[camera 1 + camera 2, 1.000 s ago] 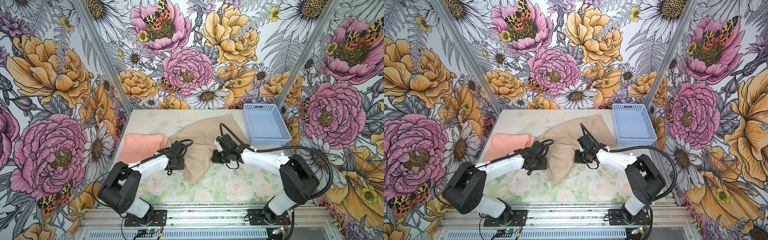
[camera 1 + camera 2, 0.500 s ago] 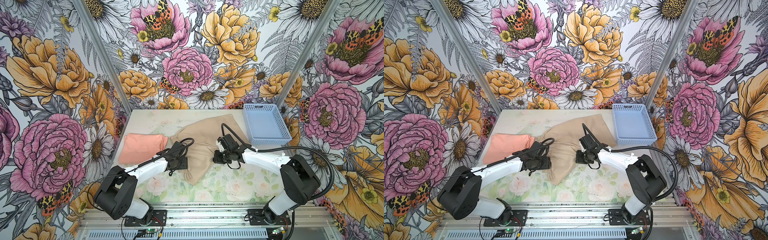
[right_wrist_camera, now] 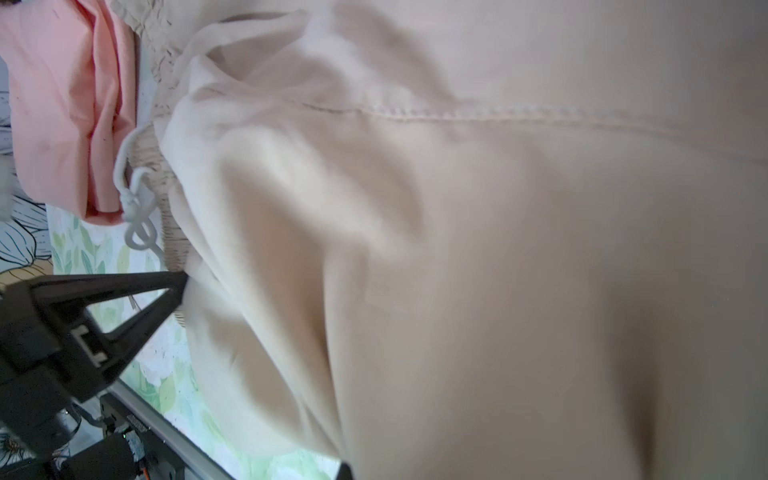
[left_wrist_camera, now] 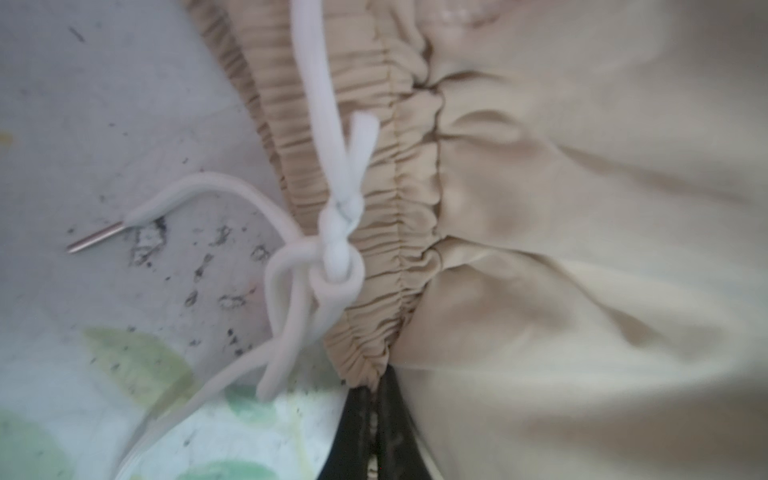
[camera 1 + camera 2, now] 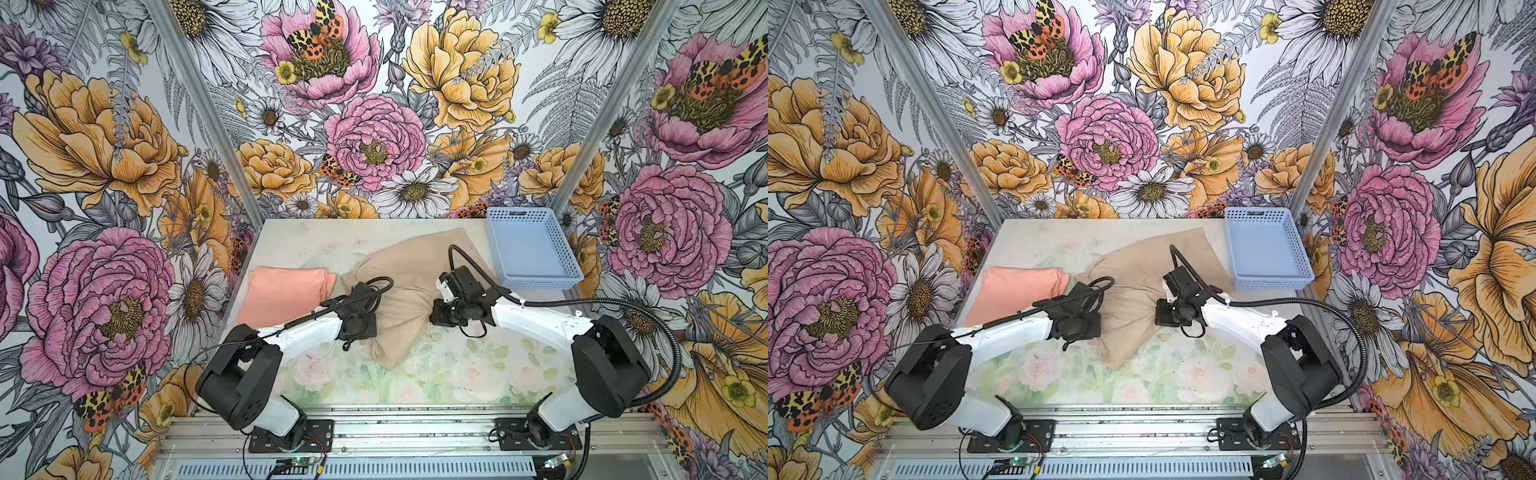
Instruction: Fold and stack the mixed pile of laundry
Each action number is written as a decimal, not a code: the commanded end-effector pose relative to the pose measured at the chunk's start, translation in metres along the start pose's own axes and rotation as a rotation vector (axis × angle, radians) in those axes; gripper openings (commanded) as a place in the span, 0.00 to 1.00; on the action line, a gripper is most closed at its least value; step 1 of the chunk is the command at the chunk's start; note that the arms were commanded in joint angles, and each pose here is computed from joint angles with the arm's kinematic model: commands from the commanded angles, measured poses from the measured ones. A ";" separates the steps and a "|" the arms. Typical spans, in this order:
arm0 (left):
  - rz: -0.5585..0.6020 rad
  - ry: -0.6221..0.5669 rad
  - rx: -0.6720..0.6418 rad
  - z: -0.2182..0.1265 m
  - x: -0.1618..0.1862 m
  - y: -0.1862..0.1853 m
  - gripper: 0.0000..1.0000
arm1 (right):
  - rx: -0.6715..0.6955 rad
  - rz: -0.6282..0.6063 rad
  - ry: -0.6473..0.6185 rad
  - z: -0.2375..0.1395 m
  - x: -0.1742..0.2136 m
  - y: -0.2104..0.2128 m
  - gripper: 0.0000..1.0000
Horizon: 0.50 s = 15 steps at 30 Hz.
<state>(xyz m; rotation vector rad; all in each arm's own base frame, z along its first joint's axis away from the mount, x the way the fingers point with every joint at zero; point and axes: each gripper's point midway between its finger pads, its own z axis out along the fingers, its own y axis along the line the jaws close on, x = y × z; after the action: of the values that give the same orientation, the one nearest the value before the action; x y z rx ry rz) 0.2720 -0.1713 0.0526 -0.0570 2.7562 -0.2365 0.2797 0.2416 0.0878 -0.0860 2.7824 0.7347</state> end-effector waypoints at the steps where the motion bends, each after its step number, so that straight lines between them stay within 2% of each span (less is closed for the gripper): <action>1: 0.017 -0.143 0.003 -0.059 -0.041 -0.007 0.00 | -0.024 -0.058 -0.046 -0.038 -0.013 0.018 0.00; 3: 0.032 -0.198 0.017 -0.089 -0.057 -0.011 0.00 | -0.021 -0.083 -0.056 -0.056 -0.016 0.025 0.00; 7: 0.054 -0.250 0.041 -0.125 -0.072 -0.017 0.00 | -0.012 -0.137 -0.077 -0.092 -0.026 0.037 0.03; 9: 0.050 -0.280 0.056 -0.141 -0.080 -0.020 0.00 | -0.032 -0.165 -0.122 -0.113 -0.046 0.050 0.07; 12: 0.036 -0.320 0.095 -0.161 -0.094 -0.025 0.00 | -0.042 -0.194 -0.246 -0.146 -0.098 0.067 0.13; 13: 0.031 -0.331 0.105 -0.166 -0.099 -0.026 0.00 | -0.026 -0.197 -0.286 -0.152 -0.118 0.068 0.21; 15: 0.030 -0.328 0.111 -0.166 -0.106 -0.028 0.00 | -0.020 -0.177 -0.305 -0.150 -0.150 0.062 0.45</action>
<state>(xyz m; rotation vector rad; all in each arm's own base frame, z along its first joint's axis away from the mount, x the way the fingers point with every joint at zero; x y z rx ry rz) 0.3051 -0.1702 0.2421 -0.0367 2.4071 -0.3602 0.3491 0.2302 0.2839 -0.2044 2.4403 0.7395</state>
